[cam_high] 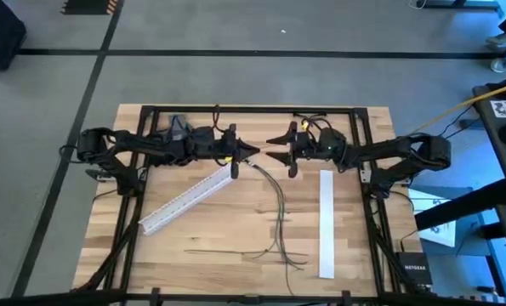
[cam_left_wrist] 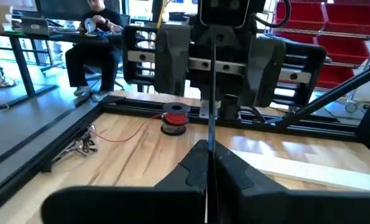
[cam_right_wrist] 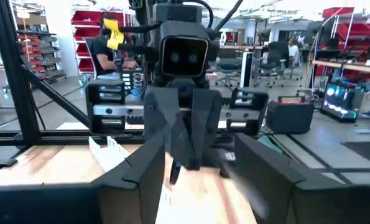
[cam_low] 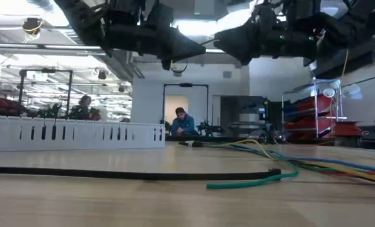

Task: Ziptie cables
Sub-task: Wrap the top black zip tie on the colored cables

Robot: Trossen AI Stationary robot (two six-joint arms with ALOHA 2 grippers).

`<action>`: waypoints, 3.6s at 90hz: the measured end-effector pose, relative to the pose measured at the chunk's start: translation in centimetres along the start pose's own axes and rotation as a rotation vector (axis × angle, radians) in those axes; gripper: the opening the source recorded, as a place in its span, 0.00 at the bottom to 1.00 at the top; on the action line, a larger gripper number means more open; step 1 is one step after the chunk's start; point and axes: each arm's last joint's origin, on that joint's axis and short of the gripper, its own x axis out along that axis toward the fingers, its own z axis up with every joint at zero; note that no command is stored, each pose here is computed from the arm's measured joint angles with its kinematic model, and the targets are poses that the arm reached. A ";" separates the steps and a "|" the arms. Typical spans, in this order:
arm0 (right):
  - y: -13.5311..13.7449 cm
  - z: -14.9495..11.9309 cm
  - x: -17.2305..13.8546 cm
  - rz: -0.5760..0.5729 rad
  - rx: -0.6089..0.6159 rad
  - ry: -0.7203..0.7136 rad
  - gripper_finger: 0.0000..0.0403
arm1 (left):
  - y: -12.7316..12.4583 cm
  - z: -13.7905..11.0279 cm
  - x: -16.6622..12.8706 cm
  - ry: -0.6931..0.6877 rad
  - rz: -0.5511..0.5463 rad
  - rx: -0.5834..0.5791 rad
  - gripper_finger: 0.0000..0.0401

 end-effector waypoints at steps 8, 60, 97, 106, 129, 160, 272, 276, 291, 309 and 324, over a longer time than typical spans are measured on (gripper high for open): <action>0.0 0.1 0.1 0.000 -0.005 -0.004 0.36 | 0.0 0.0 0.0 -0.001 0.000 0.000 0.00; -0.2 0.6 0.6 -0.021 -0.026 0.015 0.01 | 0.0 -0.3 0.0 0.035 0.000 -0.002 0.00; -0.8 2.2 2.4 -0.030 -0.040 0.287 0.00 | 0.1 -1.6 -0.1 0.183 0.005 0.027 0.20; -1.0 2.6 2.6 -0.058 -0.070 0.371 0.00 | 0.2 -1.8 -0.1 0.262 0.016 0.065 0.30; -1.1 3.8 2.0 -0.121 -0.119 0.510 0.00 | 0.1 0.2 -1.5 0.389 0.066 0.184 0.43; -1.0 3.6 1.2 -0.146 -0.118 0.576 0.00 | 0.1 1.6 -3.4 0.417 0.142 0.239 0.41; -0.6 1.6 2.2 -0.105 -0.103 0.498 0.00 | -0.3 -0.1 -3.7 0.433 0.123 0.249 0.39; -0.6 1.6 2.2 -0.100 -0.102 0.497 0.00 | -0.3 -0.1 -3.7 0.431 0.123 0.249 0.39; -0.6 1.5 2.2 -0.096 -0.111 0.500 0.00 | -0.3 -0.1 -3.7 0.429 0.122 0.255 0.39; -0.6 1.9 2.4 -0.087 -0.157 0.459 0.00 | 0.0 0.6 -3.3 0.342 0.110 0.264 0.39; -0.4 2.0 2.6 -0.032 -0.167 0.431 0.00 | 0.1 1.2 -3.1 0.262 0.062 0.204 0.39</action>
